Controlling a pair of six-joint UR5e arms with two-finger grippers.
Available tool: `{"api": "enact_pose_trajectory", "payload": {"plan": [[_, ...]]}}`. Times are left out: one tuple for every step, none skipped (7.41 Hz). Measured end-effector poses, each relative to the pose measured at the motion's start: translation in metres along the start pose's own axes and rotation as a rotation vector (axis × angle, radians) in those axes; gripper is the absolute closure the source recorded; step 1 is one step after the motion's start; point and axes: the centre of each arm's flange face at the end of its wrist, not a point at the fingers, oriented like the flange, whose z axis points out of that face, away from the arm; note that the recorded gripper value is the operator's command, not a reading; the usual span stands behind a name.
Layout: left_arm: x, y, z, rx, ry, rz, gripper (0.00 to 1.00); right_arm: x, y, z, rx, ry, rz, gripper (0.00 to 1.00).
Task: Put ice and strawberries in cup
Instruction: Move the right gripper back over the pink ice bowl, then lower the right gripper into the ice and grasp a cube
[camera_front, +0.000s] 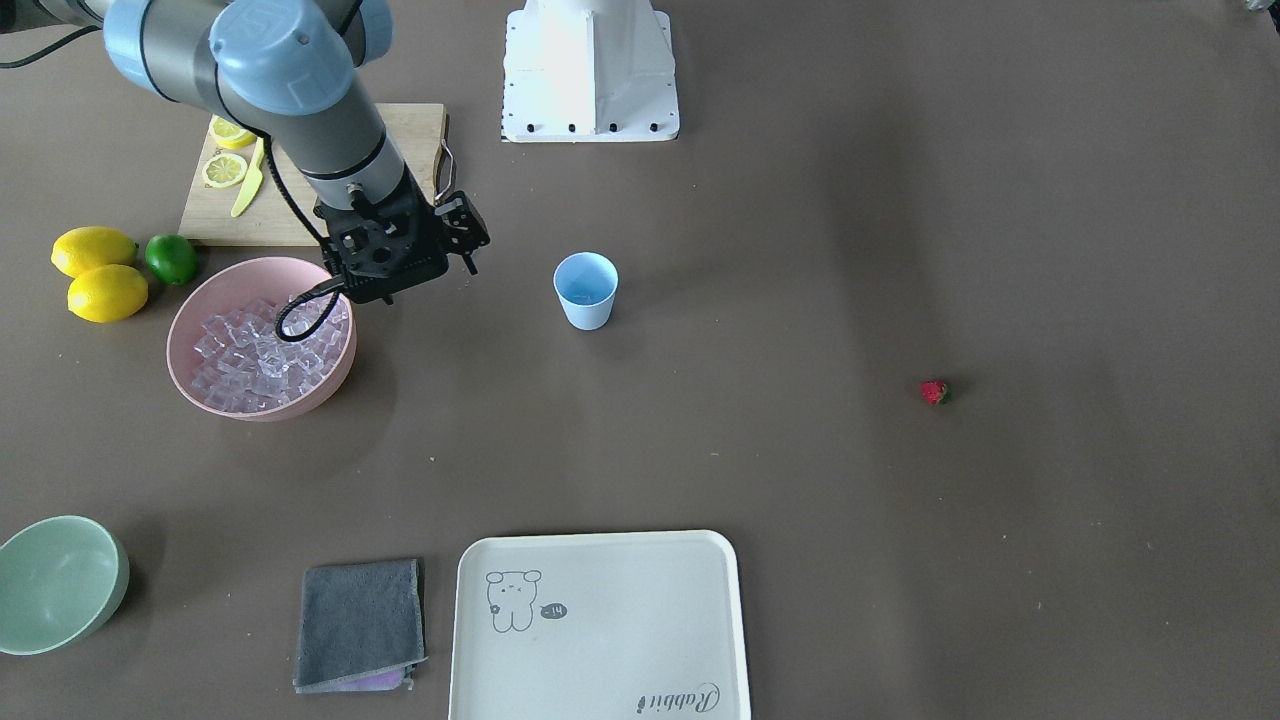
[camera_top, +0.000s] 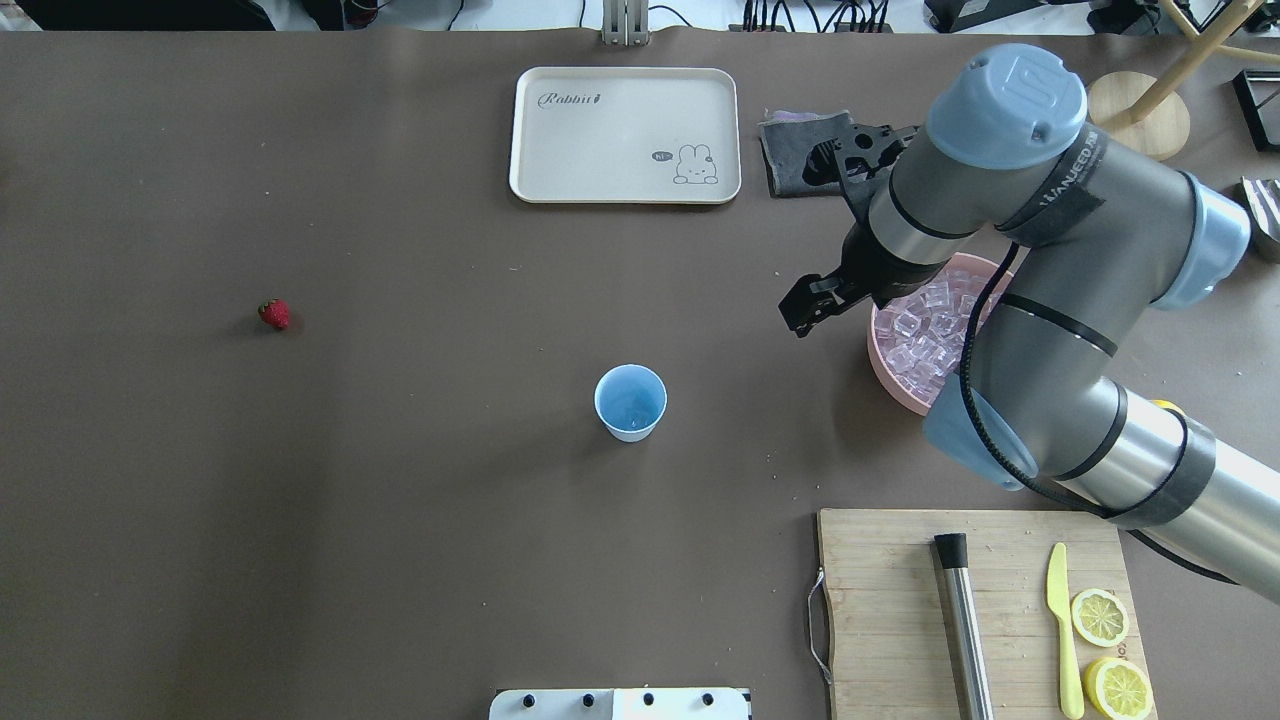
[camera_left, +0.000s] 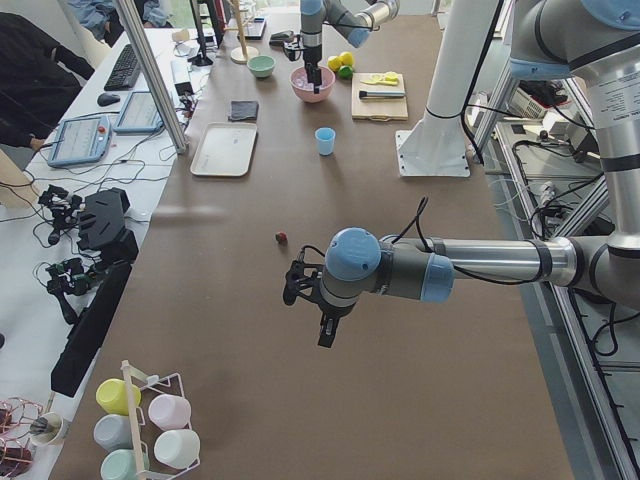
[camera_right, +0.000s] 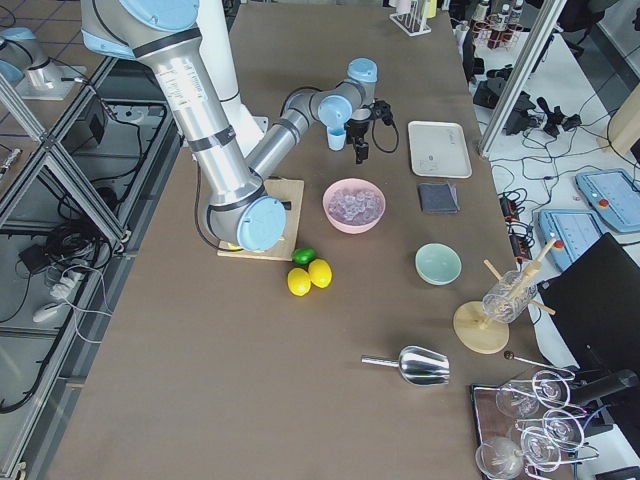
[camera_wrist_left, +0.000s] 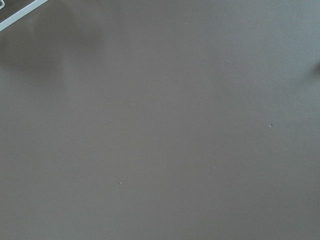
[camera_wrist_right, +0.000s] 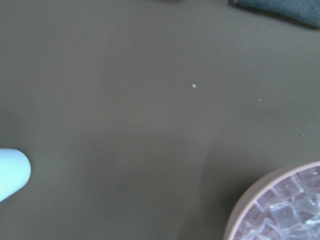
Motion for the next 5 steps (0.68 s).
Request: {"api": "enact_pose_trajectory", "payload": {"plan": [[0.000, 0.000, 0.000, -0.001, 0.000, 0.000, 0.02, 0.024, 0.000, -0.003, -0.017, 0.022, -0.029, 0.00], [0.000, 0.000, 0.001, -0.001, 0.000, 0.000, 0.02, 0.046, 0.002, -0.003, -0.036, 0.043, -0.064, 0.02], [0.000, 0.000, 0.000, -0.001, 0.000, 0.000, 0.02, 0.066, 0.005, 0.000, -0.053, 0.060, -0.088, 0.15], [0.000, 0.000, 0.000, -0.001, 0.000, 0.000, 0.02, 0.081, 0.009, 0.004, -0.069, 0.073, -0.102, 0.29], [0.000, 0.000, 0.000, -0.001, 0.000, -0.001, 0.02, 0.094, 0.013, 0.009, -0.083, 0.082, -0.118, 0.30]]}}
